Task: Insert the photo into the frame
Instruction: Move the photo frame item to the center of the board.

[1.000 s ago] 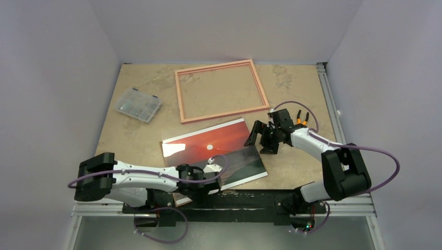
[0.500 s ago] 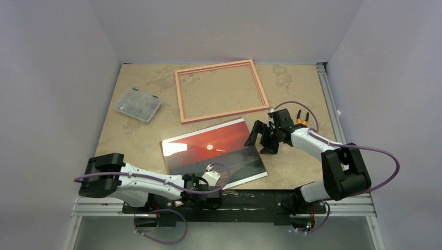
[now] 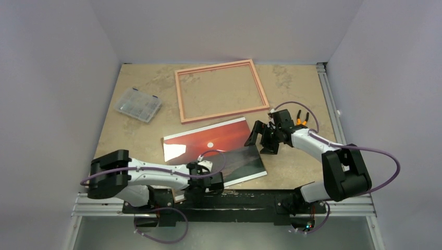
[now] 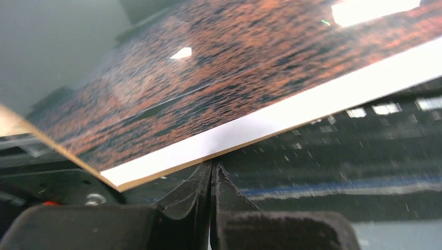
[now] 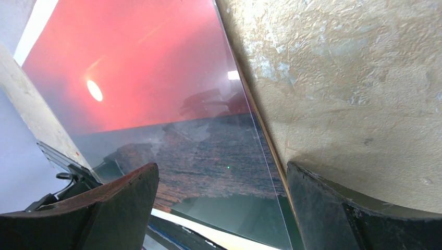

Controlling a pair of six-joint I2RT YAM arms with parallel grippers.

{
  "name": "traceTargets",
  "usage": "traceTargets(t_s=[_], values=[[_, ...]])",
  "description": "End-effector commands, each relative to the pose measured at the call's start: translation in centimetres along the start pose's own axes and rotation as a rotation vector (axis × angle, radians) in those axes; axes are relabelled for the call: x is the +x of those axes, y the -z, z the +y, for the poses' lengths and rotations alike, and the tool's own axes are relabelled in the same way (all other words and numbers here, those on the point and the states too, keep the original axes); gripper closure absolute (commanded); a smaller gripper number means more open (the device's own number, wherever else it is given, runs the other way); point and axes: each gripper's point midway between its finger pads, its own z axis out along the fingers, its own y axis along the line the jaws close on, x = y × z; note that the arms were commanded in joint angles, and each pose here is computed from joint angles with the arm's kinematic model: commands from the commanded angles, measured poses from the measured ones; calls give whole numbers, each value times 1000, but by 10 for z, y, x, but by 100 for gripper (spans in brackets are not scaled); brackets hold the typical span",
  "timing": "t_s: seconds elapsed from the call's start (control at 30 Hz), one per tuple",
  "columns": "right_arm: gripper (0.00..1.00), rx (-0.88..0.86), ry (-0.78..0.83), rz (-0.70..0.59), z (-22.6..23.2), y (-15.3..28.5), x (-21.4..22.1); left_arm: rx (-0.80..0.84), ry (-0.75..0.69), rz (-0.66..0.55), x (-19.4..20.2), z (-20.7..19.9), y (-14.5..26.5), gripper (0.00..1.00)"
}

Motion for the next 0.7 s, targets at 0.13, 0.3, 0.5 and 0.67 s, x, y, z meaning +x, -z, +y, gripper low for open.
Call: traceTargets(t_s=[0.13,0.3,0.5,0.67], values=[[7,53,-50,108,-31,-9,41,-443,7,-133,-57,52,14,100],[8,34,-79,118,-35,-13,50,-399,24,-151,-77,47,15,100],[8,25,-72,120,-36,-16,51,-293,17,-177,-83,46,21,100],[8,34,-64,122,-35,-22,45,-39,-7,-222,-86,17,39,91]])
